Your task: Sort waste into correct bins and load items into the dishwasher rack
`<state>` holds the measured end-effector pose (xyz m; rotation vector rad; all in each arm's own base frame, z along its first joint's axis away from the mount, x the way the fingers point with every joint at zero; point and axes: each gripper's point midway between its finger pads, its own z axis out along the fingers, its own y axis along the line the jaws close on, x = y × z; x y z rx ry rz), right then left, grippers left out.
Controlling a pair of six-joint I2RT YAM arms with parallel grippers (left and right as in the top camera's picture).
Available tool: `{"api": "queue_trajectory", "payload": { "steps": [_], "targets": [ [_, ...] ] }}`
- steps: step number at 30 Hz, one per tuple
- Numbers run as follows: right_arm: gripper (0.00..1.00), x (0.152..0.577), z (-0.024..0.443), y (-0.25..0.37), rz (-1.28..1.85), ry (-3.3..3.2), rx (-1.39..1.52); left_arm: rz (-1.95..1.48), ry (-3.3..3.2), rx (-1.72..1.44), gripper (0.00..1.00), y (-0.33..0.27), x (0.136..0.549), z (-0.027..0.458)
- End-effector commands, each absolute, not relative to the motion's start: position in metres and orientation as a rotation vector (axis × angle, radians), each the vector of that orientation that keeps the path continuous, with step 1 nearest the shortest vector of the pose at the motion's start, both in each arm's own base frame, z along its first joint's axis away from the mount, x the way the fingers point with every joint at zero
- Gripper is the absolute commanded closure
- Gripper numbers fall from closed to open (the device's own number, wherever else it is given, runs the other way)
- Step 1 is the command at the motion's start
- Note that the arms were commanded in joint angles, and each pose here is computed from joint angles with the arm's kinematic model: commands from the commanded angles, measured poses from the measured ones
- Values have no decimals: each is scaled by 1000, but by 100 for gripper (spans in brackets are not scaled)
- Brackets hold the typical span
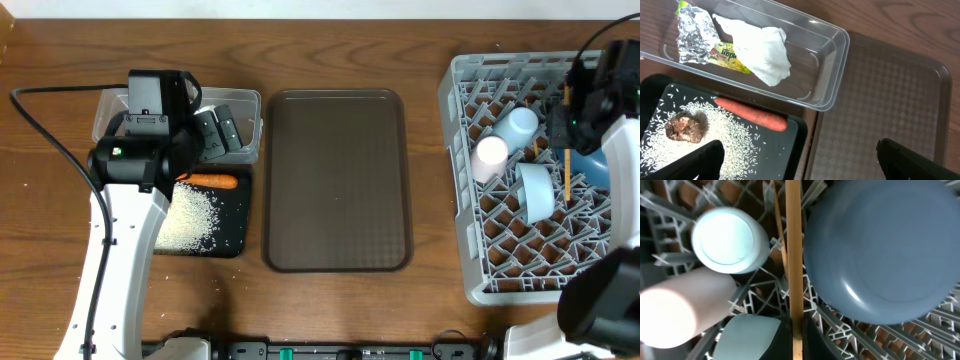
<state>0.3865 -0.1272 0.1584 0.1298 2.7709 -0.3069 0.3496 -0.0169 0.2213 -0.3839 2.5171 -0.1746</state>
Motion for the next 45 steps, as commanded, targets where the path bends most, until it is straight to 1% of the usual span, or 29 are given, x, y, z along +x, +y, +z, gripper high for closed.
{"api": "queue_trajectory", "payload": {
  "steps": [1, 3, 4, 7, 8, 10, 13, 16, 20, 22, 24, 25, 26, 27, 29, 30, 33, 39, 45],
  "targets": [
    [99, 385, 141, -143, -399, 2828, 89, -168, 2513, -377, 2, -15, 351, 224],
    [99, 387, 133, -144, -402, 2843, 89, -168, 2513, -377, 2, -15, 351, 224],
    [93, 388, 131, -144, -399, 2846, 94, -168, 2513, -377, 2, -15, 351, 224],
    [38, 390, 130, -143, -391, 2838, 108, -168, 2513, -377, 2, -15, 351, 224],
    [34, 391, 131, -143, -390, 2835, 113, -168, 2513, -377, 2, -15, 351, 224],
    [28, 393, 133, -139, -377, 2827, 110, -168, 2513, -377, 2, -15, 351, 224],
    [29, 401, 139, -119, -260, 2797, 106, -168, 2513, -377, 2, -15, 351, 224],
    [34, 414, 153, -80, -58, 2738, 63, -168, 2513, -377, 2, -15, 351, 224],
    [34, 426, 181, -19, 183, 2644, -89, -168, 2513, -377, 2, -15, 351, 224],
    [34, 427, 189, 6, 246, 2616, -149, -168, 2513, -377, 2, -15, 351, 224],
    [39, 424, 189, 22, 251, 2625, -189, -168, 2513, -377, 2, -15, 351, 224],
    [46, 421, 187, 32, 258, 2636, -214, -168, 2513, -377, 2, -15, 351, 224],
    [50, 420, 186, 36, 263, 2643, -218, -168, 2513, -377, 2, -15, 351, 224],
    [63, 416, 183, 42, 272, 2659, -219, -168, 2513, -377, 2, -15, 351, 224],
    [95, 411, 178, 40, 219, 2694, -192, -168, 2513, -377, 2, -15, 351, 224],
    [99, 409, 175, 30, 149, 2719, -132, -168, 2513, -377, 2, -15, 351, 224],
    [99, 400, 170, 2, 0, 2771, 51, -168, 2513, -377, 2, -15, 351, 224],
    [99, 375, 162, -37, -14, 2856, 276, -168, 2513, -377, 2, -15, 351, 224],
    [99, 365, 147, -66, -34, 2883, 358, -168, 2513, -377, 2, -15, 351, 224]
  ]
}}
